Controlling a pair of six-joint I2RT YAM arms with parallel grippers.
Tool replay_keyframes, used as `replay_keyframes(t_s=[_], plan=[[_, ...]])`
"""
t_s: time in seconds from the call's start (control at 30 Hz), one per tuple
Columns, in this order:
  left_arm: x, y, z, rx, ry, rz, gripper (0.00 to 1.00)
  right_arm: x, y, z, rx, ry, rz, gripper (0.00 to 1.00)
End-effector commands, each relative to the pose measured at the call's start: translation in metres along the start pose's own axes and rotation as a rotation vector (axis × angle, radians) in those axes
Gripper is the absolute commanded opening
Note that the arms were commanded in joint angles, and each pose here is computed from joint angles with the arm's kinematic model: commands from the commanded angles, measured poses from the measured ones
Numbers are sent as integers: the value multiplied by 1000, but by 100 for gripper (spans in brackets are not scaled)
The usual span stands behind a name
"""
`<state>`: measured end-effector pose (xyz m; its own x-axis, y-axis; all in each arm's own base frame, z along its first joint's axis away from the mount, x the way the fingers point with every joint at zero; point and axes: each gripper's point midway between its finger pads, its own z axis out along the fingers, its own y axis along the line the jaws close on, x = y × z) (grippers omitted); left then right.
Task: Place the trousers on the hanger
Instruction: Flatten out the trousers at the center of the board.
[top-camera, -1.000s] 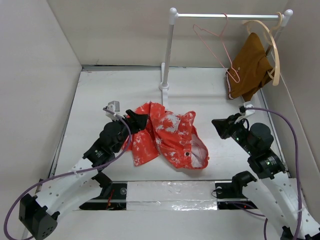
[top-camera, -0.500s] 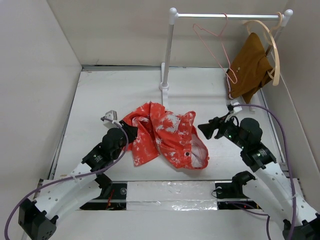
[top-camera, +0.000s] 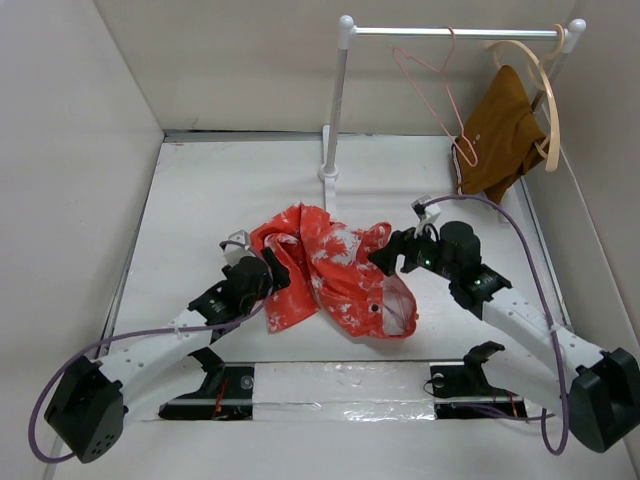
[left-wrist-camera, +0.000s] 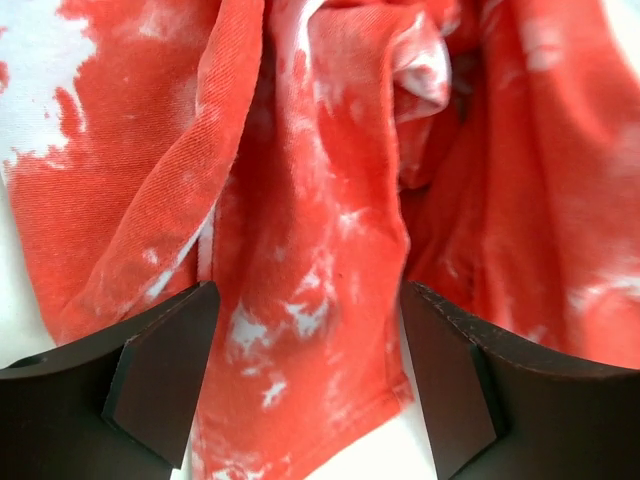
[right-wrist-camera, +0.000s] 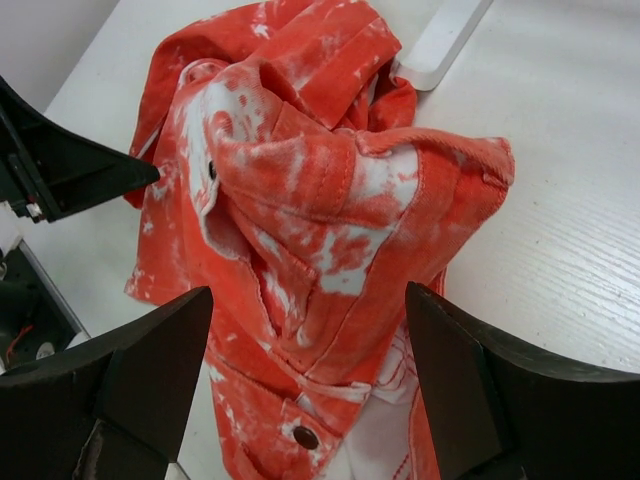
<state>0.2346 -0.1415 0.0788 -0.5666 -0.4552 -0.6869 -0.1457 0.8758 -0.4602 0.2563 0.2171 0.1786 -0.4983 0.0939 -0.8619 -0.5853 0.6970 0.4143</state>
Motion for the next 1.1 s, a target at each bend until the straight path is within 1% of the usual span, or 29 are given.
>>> replay_keyframes(t_s=[0.0,0.03,0.07,0.17,0.2,0.23,0.27,0.3,0.33,0.37,0.4,0.43,0.47,0.5,0.53,0.57,0.6,0.63,0.67,0.7,0.73,0.77,0.8,0.83,0.87,0.93,0.97,1.0,1.07], plan=[[-6,-8,10,11,-33,-3,72,-22,3,14,-20,-91,-12,83],[-3,-5,15,-15,-27,10,72,-24,2,17,-20,-105,-12,83],[-5,-5,18,-22,-34,12,72,-20,-2,22,-10,-92,4,82],[-5,-11,31,-16,-47,21,70,-23,-8,30,17,-98,18,81],[-5,-12,35,-26,-49,27,68,-19,-12,34,27,-90,28,81],[-4,-13,42,-41,-48,36,65,-20,-10,36,24,-101,22,77],[-4,-13,45,-48,-49,39,60,-21,-11,37,27,-105,25,70],[-4,-14,49,-54,-47,42,46,-23,-11,37,32,-110,26,62],[-3,-11,54,-72,-45,42,35,-25,-12,35,39,-116,28,56],[-9,-16,55,-72,-56,39,20,-27,-14,33,57,-130,28,32],[-15,-14,55,-97,-82,27,0,-29,-11,31,57,-139,23,19],[-21,-11,50,-118,-96,25,0,-36,-9,22,71,-161,21,12],[-28,-13,46,-119,-116,19,0,-41,-17,15,128,-186,23,5],[-38,-9,41,-130,-148,10,0,-44,-17,7,156,-201,21,4],[-51,-10,30,-116,-182,-2,0,-48,-14,-11,183,-218,20,4],[-59,-7,24,-119,-202,-10,0,-55,-27,-24,271,-254,24,3],[-72,1,18,-139,-234,-31,0,-61,-30,-38,311,-283,24,3],[-87,8,2,-152,-285,-65,0,-50,-35,-50,362,-246,28,3],[-94,15,-5,-166,-306,-82,0,-67,-38,-77,423,-338,31,1],[-107,24,-13,-177,-347,-116,0,-70,-38,-90,451,-362,43,1],[-121,23,-29,-142,-397,-154,0,-69,-41,-105,491,-361,47,1],[-128,25,-37,-130,-421,-165,0,-79,-42,-126,526,-421,60,1],[-134,27,-45,-123,-449,-187,0,-81,-44,-135,553,-434,62,1],[-139,27,-57,-100,-477,-217,0,-75,-49,-144,597,-405,61,1],[-141,27,-62,-85,-491,-251,0,-85,-54,-160,663,-443,70,1],[-138,30,-68,-67,-494,-279,0,-85,-67,-171,760,-443,74,1],[-136,31,-70,-66,-491,-286,0,-88,-79,-181,847,-470,86,2],[-130,31,-68,-55,-470,-285,0,-87,-89,-176,893,-460,96,2],[-120,32,-64,-48,-432,-283,0,-99,-102,-173,952,-522,140,2]])
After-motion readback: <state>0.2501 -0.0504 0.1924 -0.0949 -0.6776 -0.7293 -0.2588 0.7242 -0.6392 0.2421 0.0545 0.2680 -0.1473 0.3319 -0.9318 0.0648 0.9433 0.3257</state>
